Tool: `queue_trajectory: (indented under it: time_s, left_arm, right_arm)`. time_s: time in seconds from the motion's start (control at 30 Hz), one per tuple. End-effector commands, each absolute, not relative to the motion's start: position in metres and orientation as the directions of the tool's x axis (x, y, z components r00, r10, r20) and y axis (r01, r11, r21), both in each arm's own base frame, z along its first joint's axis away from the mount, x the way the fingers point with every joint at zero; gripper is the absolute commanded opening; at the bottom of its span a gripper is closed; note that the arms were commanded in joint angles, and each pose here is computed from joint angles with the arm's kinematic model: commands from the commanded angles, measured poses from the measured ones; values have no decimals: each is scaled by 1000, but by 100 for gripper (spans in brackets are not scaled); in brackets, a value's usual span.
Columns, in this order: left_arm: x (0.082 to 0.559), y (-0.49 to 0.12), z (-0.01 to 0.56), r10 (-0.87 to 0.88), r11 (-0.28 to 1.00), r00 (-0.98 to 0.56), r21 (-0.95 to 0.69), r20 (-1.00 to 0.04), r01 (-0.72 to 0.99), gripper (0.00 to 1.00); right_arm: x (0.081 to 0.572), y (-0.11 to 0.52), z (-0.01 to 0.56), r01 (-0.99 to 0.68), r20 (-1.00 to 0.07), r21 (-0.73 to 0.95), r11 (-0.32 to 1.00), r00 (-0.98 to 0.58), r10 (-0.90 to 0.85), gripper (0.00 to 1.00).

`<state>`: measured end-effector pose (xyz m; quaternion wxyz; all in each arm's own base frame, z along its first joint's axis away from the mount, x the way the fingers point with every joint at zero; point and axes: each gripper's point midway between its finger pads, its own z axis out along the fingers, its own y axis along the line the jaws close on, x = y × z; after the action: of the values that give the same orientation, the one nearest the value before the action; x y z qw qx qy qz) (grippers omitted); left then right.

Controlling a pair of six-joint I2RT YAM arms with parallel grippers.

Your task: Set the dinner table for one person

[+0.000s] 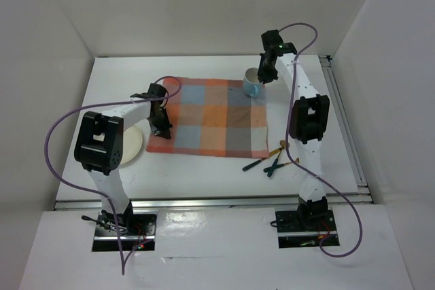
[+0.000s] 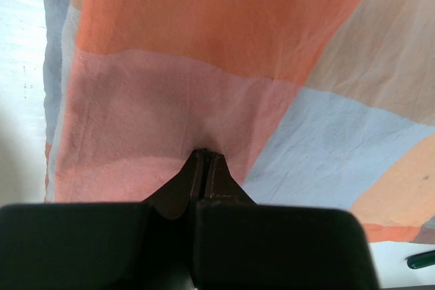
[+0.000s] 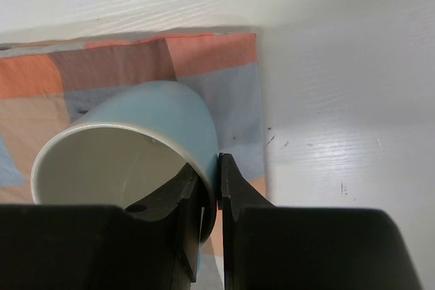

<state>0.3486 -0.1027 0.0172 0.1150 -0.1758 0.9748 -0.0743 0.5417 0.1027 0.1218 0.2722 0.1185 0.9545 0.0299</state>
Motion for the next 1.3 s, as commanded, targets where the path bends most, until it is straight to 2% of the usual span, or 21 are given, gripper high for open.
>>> queue_trajectory:
  time_s: [0.0,0.13,0.47,0.5,0.53,0.57,0.6,0.63,0.7,0.73,0.8,0.83,0.93,0.97,1.03,1.07,1.17,1.2,1.23,1.27]
  left_arm:
    - [324,-106,-10,-358,930,-924,-137,-135,-340,0]
    - [310,-111,-18,-355,932,-929,-122,-106,-343,0]
    - [299,-110,-9,-346,937,-931,-95,-113,-337,0]
    - [297,-109,-7,-346,937,-932,-93,-110,-337,0]
    - [299,-108,1,-347,937,-929,-93,-126,-337,0]
    - [298,-106,4,-356,934,-925,-86,-132,-347,0]
    - [299,-110,10,-348,937,-927,-91,-139,-338,0]
    - [304,-108,17,-348,937,-924,-88,-160,-338,0]
    - [305,-103,33,-349,937,-918,-73,-190,-342,2]
    - [312,-103,44,-351,936,-911,-82,-217,-341,14]
    - [315,-99,64,-353,935,-899,-80,-260,-345,26]
    - [319,-98,74,-355,935,-891,-85,-284,-345,33]
    - [321,-89,98,-384,923,-864,-100,-327,-373,39]
    - [323,-81,103,-410,911,-848,-117,-334,-395,46]
    - [318,-68,115,-450,892,-822,-133,-349,-432,53]
    - [319,-57,119,-505,862,-790,-154,-348,-483,63]
    - [304,-32,122,-599,798,-723,-183,-344,-573,74]
    - [298,-17,119,-667,742,-674,-208,-317,-637,77]
    - [283,7,111,-746,662,-596,-246,-297,-708,81]
    - [284,2,112,-757,652,-592,-268,-277,-709,81]
  right_arm:
    - [562,110,140,189,-580,169,967,-774,253,0]
    - [564,110,136,189,-580,169,967,-774,253,0]
    - [561,102,114,210,-557,116,971,-796,239,1]
    - [559,102,110,211,-549,112,971,-801,237,5]
    - [561,102,116,209,-564,120,971,-791,240,14]
    - [561,104,116,204,-561,127,971,-793,240,38]
    - [563,107,124,194,-575,145,970,-782,242,55]
    - [561,106,120,188,-568,136,973,-789,232,68]
    - [565,111,140,167,-601,173,971,-763,238,86]
    - [565,113,145,158,-604,185,970,-761,239,92]
    - [567,116,169,140,-636,212,967,-731,245,100]
    - [567,118,178,128,-646,227,966,-722,247,100]
    - [564,119,212,105,-686,254,961,-681,256,100]
    - [560,119,231,96,-707,264,960,-658,260,100]
    - [555,118,252,92,-727,281,955,-630,274,100]
    - [548,117,264,86,-738,286,954,-616,277,100]
    - [534,119,268,76,-740,288,955,-615,272,100]
    - [528,118,286,65,-761,298,952,-586,278,100]
    - [516,122,276,57,-744,296,953,-612,268,100]
    - [516,122,286,48,-759,304,952,-591,272,100]
